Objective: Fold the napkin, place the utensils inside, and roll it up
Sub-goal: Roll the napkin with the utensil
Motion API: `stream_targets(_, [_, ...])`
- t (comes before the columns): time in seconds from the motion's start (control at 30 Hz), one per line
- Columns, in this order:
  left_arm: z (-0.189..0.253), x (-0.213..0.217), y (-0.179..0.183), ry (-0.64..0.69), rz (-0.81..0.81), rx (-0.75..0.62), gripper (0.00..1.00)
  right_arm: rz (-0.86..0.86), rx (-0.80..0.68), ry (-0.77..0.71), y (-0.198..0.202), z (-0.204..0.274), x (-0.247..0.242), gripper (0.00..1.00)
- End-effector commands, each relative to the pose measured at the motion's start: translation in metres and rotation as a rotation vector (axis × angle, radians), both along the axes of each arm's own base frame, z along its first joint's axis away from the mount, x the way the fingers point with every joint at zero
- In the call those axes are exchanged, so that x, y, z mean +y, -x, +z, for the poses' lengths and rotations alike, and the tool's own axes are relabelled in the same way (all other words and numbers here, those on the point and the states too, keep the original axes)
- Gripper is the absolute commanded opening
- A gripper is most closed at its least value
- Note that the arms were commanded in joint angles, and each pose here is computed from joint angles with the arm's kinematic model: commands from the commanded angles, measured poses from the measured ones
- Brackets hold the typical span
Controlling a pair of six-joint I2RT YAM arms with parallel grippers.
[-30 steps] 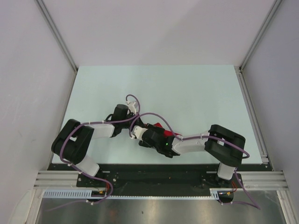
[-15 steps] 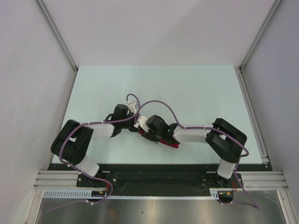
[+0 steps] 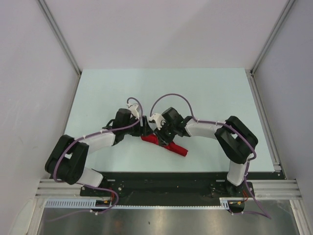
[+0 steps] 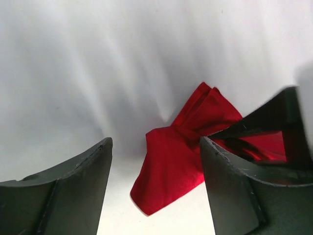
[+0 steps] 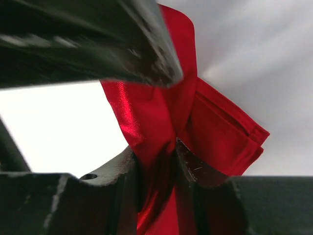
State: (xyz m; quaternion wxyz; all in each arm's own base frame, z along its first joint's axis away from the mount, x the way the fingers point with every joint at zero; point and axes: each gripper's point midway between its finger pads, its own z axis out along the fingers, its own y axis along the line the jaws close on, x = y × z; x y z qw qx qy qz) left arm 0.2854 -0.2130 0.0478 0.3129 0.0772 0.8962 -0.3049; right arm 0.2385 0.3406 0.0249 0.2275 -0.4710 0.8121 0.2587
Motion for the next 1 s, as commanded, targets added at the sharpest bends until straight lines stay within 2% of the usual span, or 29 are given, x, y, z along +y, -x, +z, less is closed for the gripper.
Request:
stream_targets(0.0, [0.018, 0.015, -0.01, -0.031, 0.064, -0.116, 0.76, 0.033, 0.279, -0.083, 0.026, 0.004, 0.003, 0.28])
stream_targets(0.2, [0.034, 0.007, 0.004, 0.068, 0.007, -0.204, 0.78, 0.02, 0.436, -0.133, 0.019, 0.003, 0.005, 0.28])
stream_targets(0.53, [0.03, -0.014, 0.014, 0.169, -0.074, -0.203, 0.76, -0.021, 0.703, -0.268, 0.0, -0.001, -0.003, 0.3])
stream_targets(0.7, [0.03, -0.02, 0.007, 0.189, -0.083, -0.213, 0.72, -0.029, 0.786, -0.305, -0.004, -0.008, -0.008, 0.31])
stream_targets(0.83, [0.022, -0.023, 0.005, 0.193, -0.09, -0.193, 0.67, -0.039, 0.793, -0.309, -0.009, -0.012, -0.009, 0.32])
stream_targets(0.93, [0.025, -0.028, 0.003, 0.22, -0.098, -0.205, 0.59, -0.042, 0.804, -0.311, -0.01, -0.014, -0.01, 0.33])
stream_targets(0.97, [0.021, -0.03, 0.003, 0.223, -0.102, -0.193, 0.54, -0.043, 0.808, -0.312, -0.01, -0.015, -0.011, 0.33])
